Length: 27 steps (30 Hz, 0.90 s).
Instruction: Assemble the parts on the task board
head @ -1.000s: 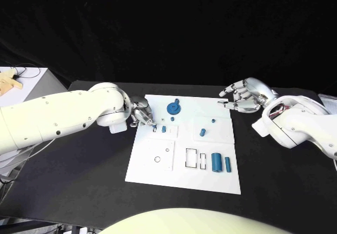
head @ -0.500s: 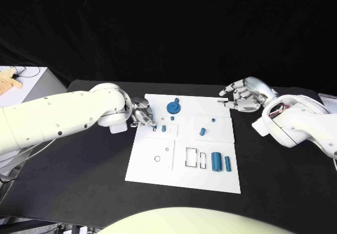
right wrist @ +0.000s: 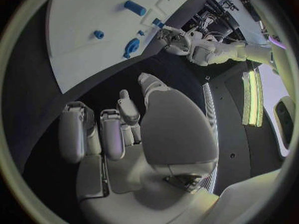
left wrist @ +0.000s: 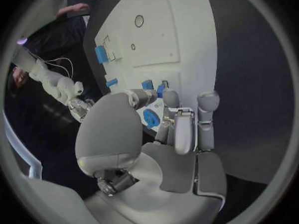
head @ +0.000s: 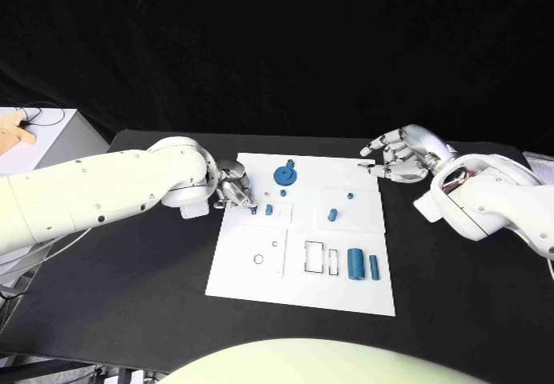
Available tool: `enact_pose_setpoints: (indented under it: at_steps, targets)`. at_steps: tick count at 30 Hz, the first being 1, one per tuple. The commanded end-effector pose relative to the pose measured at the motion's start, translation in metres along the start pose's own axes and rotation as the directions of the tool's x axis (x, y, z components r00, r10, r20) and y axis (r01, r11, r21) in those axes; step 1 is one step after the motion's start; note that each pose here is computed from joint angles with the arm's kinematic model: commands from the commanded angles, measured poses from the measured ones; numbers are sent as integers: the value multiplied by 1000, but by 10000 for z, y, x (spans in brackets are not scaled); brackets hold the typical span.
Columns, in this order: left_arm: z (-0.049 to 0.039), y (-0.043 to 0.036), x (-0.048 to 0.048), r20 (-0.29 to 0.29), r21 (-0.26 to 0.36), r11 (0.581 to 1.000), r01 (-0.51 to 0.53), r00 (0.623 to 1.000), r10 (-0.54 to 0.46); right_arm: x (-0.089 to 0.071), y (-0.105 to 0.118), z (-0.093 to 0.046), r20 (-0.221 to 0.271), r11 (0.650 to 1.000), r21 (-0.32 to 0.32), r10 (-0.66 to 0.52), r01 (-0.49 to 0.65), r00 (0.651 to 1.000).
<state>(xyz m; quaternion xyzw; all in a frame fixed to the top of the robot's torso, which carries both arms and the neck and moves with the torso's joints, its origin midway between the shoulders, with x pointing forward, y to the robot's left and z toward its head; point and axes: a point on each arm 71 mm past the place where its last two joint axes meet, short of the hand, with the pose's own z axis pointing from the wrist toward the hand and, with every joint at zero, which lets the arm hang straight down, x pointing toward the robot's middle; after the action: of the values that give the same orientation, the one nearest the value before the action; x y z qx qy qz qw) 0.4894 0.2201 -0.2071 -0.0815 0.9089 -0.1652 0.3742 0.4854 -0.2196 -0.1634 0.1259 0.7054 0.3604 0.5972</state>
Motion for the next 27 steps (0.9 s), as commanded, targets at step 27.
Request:
enact_pose_setpoints:
  at_steps: [27]
  targets:
    - [8,-16,37,-36,8,999,-44,998,44,5,5,-13,-8,1000,-11,-8,8,1000]
